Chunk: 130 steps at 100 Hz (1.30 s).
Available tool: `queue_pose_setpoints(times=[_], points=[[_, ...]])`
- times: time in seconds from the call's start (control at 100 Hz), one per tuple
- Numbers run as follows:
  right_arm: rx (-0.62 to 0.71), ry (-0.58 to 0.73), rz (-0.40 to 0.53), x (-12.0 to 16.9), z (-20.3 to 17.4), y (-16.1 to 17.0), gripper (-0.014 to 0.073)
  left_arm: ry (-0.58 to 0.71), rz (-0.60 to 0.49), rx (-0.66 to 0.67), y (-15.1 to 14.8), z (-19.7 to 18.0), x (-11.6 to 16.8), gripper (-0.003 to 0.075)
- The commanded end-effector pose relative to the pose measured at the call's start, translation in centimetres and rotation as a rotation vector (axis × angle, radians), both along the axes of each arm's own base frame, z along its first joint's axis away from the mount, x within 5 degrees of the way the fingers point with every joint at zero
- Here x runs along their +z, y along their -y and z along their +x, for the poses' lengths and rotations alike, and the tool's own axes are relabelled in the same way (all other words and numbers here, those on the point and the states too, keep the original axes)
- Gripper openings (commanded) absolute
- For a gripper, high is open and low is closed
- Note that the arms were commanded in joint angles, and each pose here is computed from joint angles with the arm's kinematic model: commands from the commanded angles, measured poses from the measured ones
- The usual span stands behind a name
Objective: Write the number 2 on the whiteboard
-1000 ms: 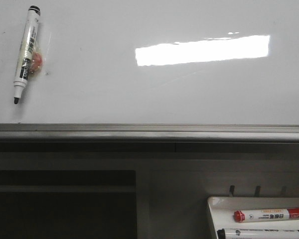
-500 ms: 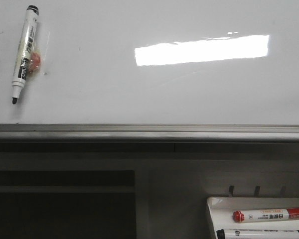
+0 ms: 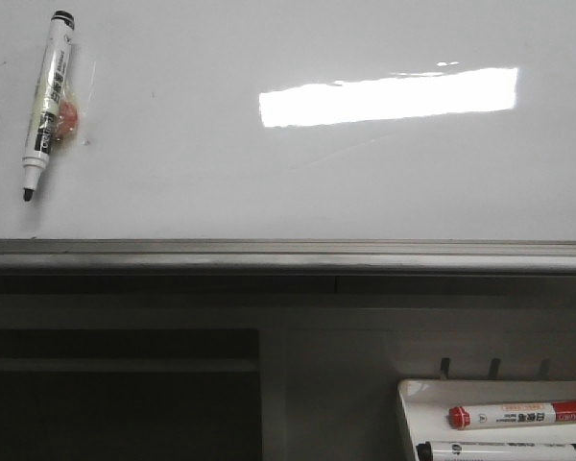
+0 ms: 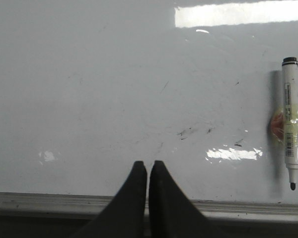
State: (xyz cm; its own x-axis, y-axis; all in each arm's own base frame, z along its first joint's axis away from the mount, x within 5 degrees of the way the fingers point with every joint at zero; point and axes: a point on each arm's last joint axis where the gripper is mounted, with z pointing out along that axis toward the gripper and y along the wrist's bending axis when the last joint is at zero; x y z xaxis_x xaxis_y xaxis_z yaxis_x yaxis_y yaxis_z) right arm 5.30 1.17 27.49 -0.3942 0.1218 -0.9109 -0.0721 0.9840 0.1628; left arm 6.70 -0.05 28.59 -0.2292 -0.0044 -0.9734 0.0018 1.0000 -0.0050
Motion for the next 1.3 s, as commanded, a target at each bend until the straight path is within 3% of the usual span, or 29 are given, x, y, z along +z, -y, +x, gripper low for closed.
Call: queue_pose_setpoints(times=[0.0,0.14,0.29,0.41,0.54,0.65,0.91,1.05,1.29], points=[[-0.015,0.066,0.014,1.5,0.4,0.1,-0.0062,0.101,-0.029,-0.018,0.2,1.0,2.0,-0.0020],[-0.018,0.077,0.012,1.6,0.4,0.1,-0.0062,0.112,-0.040,-0.050,0.5,2.2,2.1,0.0017],[-0.026,0.114,0.002,1.4,0.7,0.2,-0.0062,0.181,-0.064,-0.071,0.8,3.4,2.3,0.0269],[-0.032,0.114,0.003,0.5,1.0,0.3,-0.0062,0.241,-0.088,-0.058,0.8,4.6,2.8,0.0384],[-0.020,0.036,0.001,-0.6,0.9,0.2,-0.0062,0.286,-0.144,-0.039,0.7,5.7,3.0,0.0386],[-0.022,0.042,0.002,-0.6,0.9,0.2,-0.0062,0.267,-0.083,-0.091,1.4,6.6,2.8,0.0386],[-0.022,0.042,0.002,-0.6,0.9,0.2,-0.0062,0.165,-0.044,-0.390,6.2,8.1,1.0,0.0384],[-0.022,0.042,0.002,-0.6,0.9,0.2,-0.0062,0.124,-0.045,-0.518,9.0,8.7,-0.1,0.0333],[-0.022,0.043,0.002,-0.6,0.9,0.2,-0.0062,-0.016,-0.110,-0.476,10.4,10.9,-3.0,0.0324]])
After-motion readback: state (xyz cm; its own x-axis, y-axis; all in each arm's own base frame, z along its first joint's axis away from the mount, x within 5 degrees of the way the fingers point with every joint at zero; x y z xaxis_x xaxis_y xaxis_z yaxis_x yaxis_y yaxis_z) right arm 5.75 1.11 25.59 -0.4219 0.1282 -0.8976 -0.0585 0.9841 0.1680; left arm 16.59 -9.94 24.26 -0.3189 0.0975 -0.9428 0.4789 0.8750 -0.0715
